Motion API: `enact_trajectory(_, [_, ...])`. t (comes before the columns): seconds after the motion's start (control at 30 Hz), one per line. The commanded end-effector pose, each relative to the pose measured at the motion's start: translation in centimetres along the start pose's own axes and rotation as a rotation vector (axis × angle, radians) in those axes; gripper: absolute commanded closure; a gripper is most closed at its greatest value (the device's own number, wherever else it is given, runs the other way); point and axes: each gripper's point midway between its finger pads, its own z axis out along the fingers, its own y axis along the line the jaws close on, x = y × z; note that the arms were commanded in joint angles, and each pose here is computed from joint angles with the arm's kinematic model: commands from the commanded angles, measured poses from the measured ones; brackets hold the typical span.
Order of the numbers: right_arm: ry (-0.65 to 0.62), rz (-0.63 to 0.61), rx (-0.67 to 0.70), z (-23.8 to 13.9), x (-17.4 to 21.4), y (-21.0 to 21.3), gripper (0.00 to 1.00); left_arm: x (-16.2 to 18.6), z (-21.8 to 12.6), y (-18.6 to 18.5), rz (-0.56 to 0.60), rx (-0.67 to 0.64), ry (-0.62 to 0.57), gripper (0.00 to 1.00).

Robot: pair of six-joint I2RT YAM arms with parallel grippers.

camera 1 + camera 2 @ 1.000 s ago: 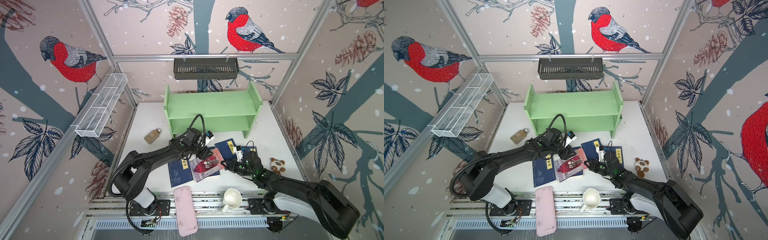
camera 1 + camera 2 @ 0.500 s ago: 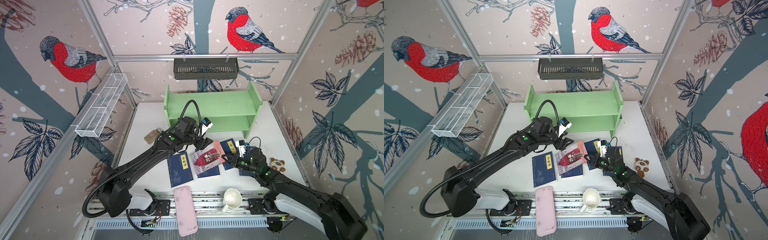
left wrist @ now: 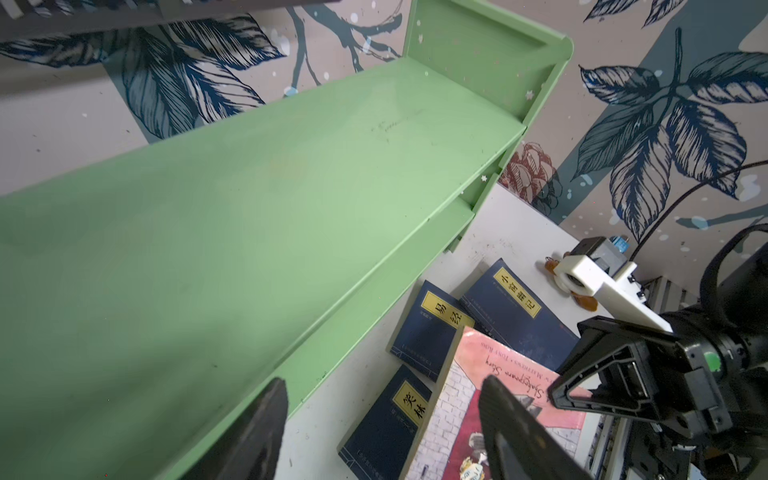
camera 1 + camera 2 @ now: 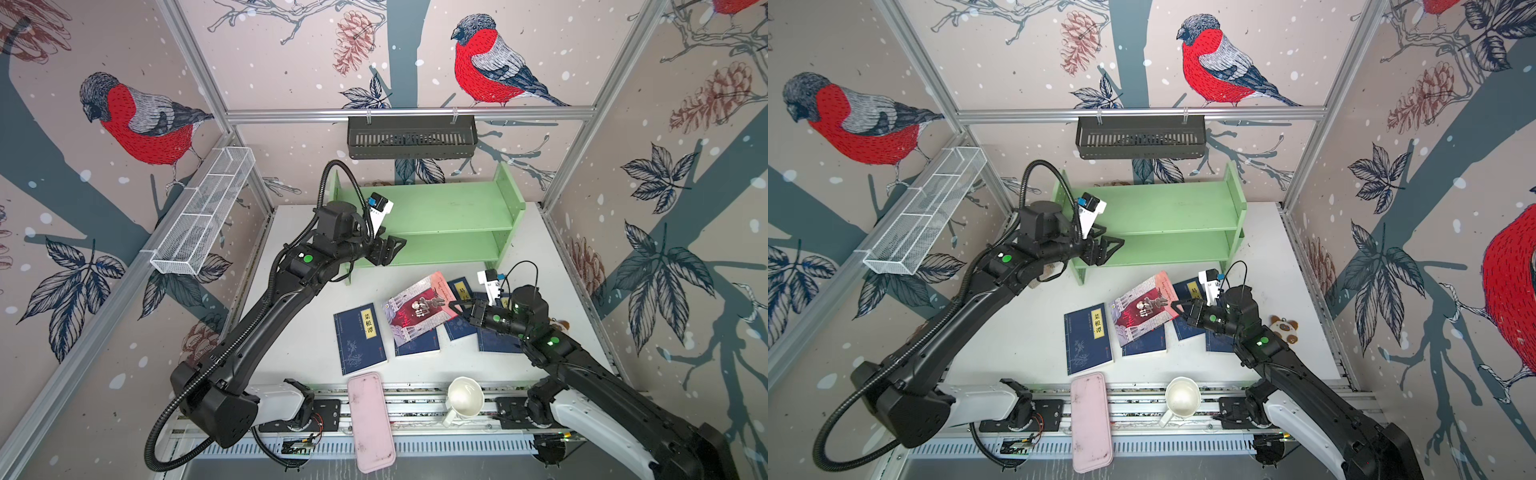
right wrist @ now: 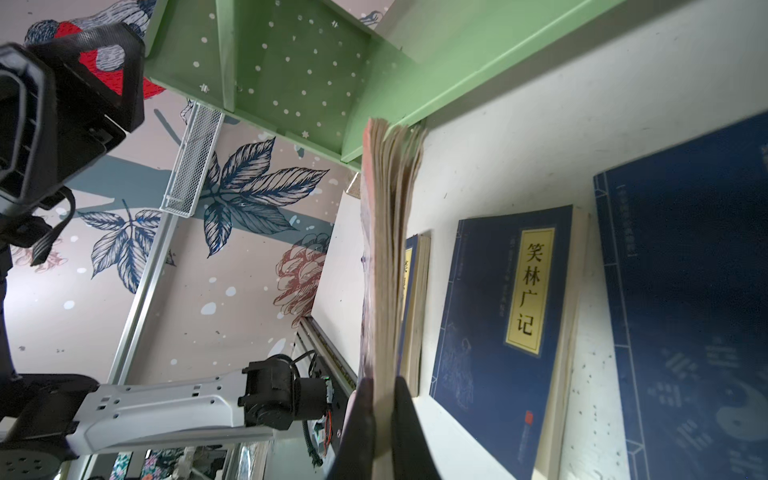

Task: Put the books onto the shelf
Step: 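Lift the paperback upright with the right gripper while the left gripper rises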

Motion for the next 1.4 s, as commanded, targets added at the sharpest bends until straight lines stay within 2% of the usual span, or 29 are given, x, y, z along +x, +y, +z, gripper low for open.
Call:
enact_trajectory(0.0, [0.044, -0.079, -0.054, -0.6, -0.1, 2.4, 0.99, -0.6, -1.3, -0.1, -0.048, -0.005, 0.013, 0.24])
enact_trajectory(0.2, [-0.025, -0.184, -0.150, -2.0, -3.5, 7.9, 0.99, -4.5, -4.2, 2.4, -0.128, -0.104, -0.065, 0.18])
enact_trajectory(0.33, [-0.048, -0.212, -0.177, -2.5, -5.7, 10.1, 0.99, -7.3, -6.8, 3.6, -0.153, -0.165, -0.137, 0.13])
enact_trajectory(0.47, [-0.068, -0.232, -0.227, -2.5, -7.6, 12.0, 0.99, -7.2, -8.2, 5.1, -0.238, -0.196, -0.163, 0.11])
enact_trajectory(0.7, [-0.132, -0.246, -0.307, -2.5, -10.8, 14.5, 0.99, -2.2, -7.3, 3.6, -0.357, -0.021, -0.109, 0.14])
enact_trajectory(0.9, [-0.162, -0.247, -0.370, -2.2, -12.8, 16.2, 0.98, -1.5, -8.6, 4.4, -0.412, -0.033, -0.135, 0.14])
enact_trajectory(1.07, [-0.159, -0.212, -0.379, -1.8, -13.8, 16.4, 0.99, -1.7, -9.0, 2.7, -0.396, 0.065, -0.147, 0.15])
enact_trajectory(1.17, [-0.154, -0.187, -0.416, -2.0, -13.6, 16.8, 0.99, -0.4, -8.7, 2.3, -0.430, 0.096, -0.135, 0.15])
enact_trajectory(1.23, [-0.168, -0.178, -0.426, -2.3, -13.5, 16.9, 0.99, 0.6, -8.5, 1.4, -0.455, 0.157, -0.124, 0.15])
enact_trajectory(1.37, [-0.185, -0.177, -0.447, -2.9, -13.4, 17.4, 0.99, 2.0, -8.4, -1.8, -0.512, 0.396, -0.129, 0.14])
